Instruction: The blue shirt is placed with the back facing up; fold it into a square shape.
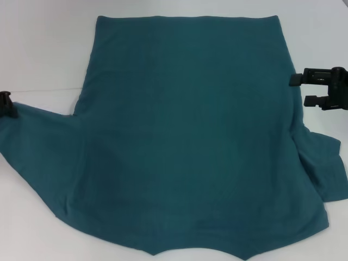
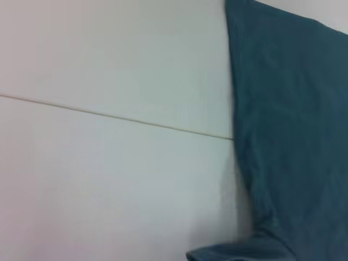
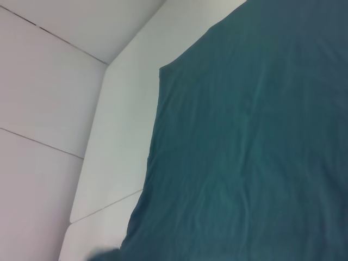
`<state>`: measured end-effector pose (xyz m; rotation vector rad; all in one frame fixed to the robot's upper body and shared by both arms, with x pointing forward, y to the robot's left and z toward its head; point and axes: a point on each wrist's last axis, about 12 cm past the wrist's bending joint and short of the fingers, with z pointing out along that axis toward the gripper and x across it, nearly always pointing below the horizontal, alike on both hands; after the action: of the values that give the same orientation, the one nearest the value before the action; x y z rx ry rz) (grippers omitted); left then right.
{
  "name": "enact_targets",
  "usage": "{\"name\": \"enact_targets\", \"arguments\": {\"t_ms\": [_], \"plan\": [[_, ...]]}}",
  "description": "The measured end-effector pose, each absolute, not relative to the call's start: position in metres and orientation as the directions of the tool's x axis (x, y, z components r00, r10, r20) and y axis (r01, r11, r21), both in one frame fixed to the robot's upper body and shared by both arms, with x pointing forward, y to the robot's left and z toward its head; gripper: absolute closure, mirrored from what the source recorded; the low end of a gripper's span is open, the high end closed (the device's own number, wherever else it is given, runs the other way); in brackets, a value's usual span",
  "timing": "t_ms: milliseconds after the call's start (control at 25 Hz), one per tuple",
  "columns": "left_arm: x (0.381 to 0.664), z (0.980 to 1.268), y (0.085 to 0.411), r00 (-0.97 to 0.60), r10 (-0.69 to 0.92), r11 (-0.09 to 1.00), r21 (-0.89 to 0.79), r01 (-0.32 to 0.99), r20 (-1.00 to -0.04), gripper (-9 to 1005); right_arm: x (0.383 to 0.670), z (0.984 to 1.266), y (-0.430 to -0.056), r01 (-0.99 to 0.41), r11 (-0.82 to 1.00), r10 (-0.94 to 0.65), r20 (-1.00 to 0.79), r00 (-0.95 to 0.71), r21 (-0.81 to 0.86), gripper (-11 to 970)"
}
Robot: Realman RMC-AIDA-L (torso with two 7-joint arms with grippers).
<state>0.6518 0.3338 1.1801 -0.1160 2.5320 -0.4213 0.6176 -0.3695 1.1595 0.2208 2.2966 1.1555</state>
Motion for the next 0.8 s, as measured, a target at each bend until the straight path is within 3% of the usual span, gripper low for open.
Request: {"name": "enact_targets", "arguments": {"t_ms": [240,800], "plan": [[0.653,1.177,0.312,-0.855,-0.132,0.940,-0.336,0.052,-0.501,990,0.619,1.161,-0.367,-0.104,0.616,0.372,-0.405,-0.835,0.781,13],[0.660,1.179,0.207,-0.881,0.078,0.887,-0.371,0.274,-0.466,990,0.617,1.157,-0.371,-0.090,0.617,0.385,-0.399,-0.832,0.782,13]]}}
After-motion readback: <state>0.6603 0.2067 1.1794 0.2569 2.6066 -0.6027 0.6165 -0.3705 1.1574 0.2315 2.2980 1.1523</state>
